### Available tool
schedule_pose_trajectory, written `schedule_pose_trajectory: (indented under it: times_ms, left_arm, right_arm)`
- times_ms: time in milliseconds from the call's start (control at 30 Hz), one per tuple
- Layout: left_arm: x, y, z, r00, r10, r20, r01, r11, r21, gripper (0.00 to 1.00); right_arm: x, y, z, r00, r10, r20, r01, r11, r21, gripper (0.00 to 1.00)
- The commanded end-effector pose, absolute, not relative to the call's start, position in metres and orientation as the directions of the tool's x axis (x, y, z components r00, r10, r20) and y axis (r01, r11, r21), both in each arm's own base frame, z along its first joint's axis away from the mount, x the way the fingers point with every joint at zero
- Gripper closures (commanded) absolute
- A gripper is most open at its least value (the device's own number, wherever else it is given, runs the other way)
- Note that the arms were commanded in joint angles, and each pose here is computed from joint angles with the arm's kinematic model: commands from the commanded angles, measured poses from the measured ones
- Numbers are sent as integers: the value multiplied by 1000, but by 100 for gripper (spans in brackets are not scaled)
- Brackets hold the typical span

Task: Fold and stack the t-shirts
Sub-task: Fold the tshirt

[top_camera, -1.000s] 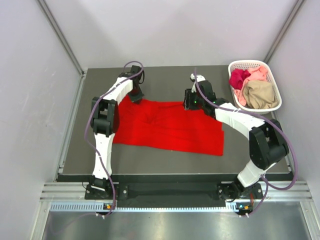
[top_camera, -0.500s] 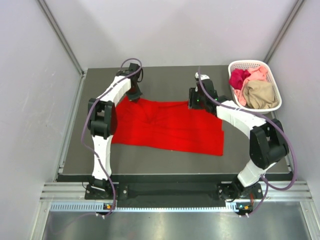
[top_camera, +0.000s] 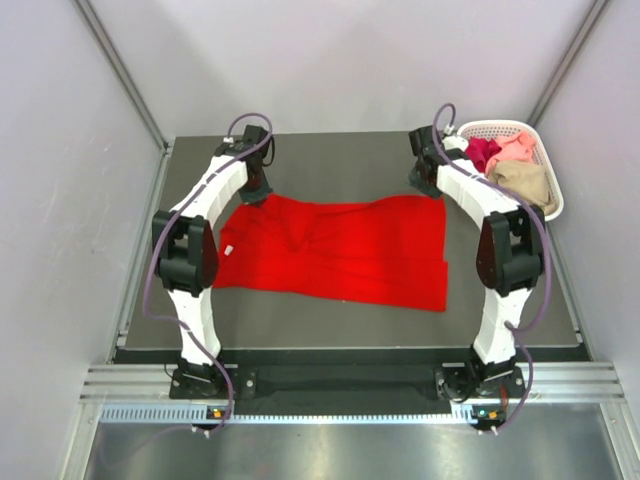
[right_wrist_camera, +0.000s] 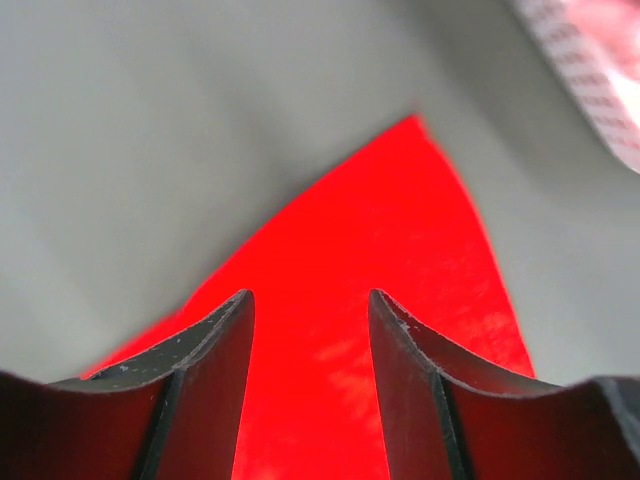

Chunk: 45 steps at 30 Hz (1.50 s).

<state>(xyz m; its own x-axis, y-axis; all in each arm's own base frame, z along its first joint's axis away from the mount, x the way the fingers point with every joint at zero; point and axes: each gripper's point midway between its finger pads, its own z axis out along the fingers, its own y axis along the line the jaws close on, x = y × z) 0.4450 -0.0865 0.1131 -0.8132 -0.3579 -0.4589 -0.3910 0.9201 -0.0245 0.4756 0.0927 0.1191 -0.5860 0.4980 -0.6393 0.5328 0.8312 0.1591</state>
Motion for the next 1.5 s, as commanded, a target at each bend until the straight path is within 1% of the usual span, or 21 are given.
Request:
schedule_pose_trajectory:
  times_ms: [0,167,267,400,800,1133,1167,1200,1267,1300,1333,1467]
  left_arm:
    - [439,-77,143,-783,-336,-524,-369,928,-44,100]
    - [433,-78,145,-783,-336,-523,-356,932,-66,100]
    - [432,-79,147,-778,-339,-529,-354,932,-77,100]
    - [430,-82,150,-777,-344,-527,-346,933,-99,100]
    - [427,-79,161,-761,-336,-554,-338,935,-103,100]
    - [429,-73,161,-755,-333,-565,-348,934,-85,100]
    - [430,-72,163,-751,-334,-569,-349,933,-87,100]
    - [430,-71,164,-750,-335,-570,-351,932,-86,100]
    - [431,-68,167,-748,-337,-572,-355,931,-84,100]
    - [430,-66,168,-747,-340,-572,-358,930,-84,100]
    - [430,-65,170,-746,-338,-574,-357,930,-84,100]
    - [432,-61,179,-739,-339,-582,-362,929,-80,100]
  right_arm:
    - [479,56,118,-479,603,-638,716,689,113,50]
    - [493,40,92,-438,661,-610,801,595,69,50]
    - [502,33,88,-405,681,-610,822,563,83,50]
    - [506,19,80,-355,680,-642,856,512,69,51]
    - [526,17,53,-329,691,-644,875,479,68,51]
    - [510,6,37,-356,664,-658,891,453,-25,52]
    - [512,6,37,-358,661,-659,889,458,-23,55]
    - [513,7,38,-363,658,-660,884,467,-21,65]
    - [518,8,40,-375,648,-663,872,490,-15,80]
    - [519,9,42,-391,638,-663,861,508,-20,93]
    - [520,9,47,-387,637,-667,859,512,-10,99]
    - [519,2,63,-382,605,-698,851,525,-10,100]
